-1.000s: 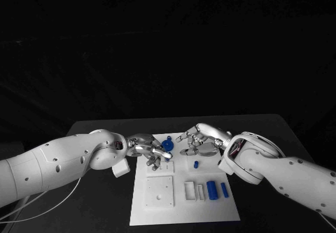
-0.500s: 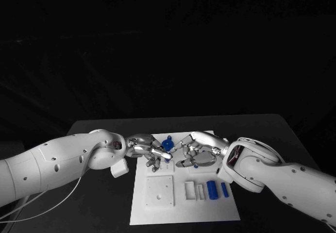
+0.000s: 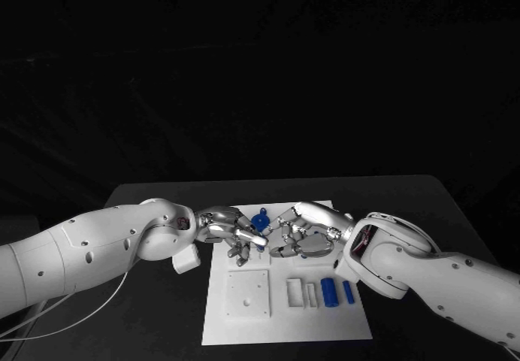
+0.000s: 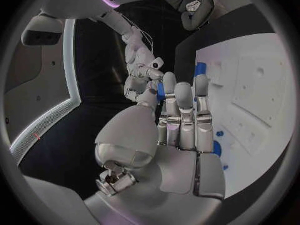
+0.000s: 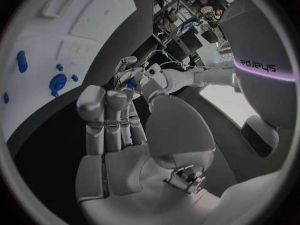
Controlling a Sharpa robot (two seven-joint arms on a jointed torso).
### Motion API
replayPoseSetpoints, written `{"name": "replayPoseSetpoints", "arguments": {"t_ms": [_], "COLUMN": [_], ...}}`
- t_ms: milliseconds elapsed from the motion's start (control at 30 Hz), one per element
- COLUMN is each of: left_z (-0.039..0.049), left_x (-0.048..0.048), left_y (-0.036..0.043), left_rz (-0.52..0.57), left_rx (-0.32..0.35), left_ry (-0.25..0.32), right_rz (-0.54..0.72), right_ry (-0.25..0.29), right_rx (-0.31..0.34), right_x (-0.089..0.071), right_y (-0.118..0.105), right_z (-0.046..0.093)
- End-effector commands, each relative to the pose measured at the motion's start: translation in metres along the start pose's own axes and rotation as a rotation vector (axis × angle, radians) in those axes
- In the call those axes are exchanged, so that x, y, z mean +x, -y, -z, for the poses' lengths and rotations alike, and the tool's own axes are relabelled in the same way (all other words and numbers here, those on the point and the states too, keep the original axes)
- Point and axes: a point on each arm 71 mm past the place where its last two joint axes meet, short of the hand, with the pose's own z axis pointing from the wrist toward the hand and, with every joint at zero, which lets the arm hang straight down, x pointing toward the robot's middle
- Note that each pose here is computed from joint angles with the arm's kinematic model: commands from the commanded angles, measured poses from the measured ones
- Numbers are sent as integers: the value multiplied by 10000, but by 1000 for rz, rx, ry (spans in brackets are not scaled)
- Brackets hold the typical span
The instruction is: Assemble the parts on the task board
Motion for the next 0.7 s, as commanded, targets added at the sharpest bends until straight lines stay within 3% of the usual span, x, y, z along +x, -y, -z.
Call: {"name": "replayPoseSetpoints", "arguments": {"t_ms": [33, 700], "left_z": [-15, -22], "left_x": [34, 61], "left_y": [29, 34], "left_rz": [13, 14], "left_rx": [18, 15], "left_ry": [-26, -42], "right_rz": [6, 3], "right_ry": [12, 9], "right_rx": [-25, -25], "right_x": [12, 43], "right_y": [-45, -44], "right_z": [-14, -41]}}
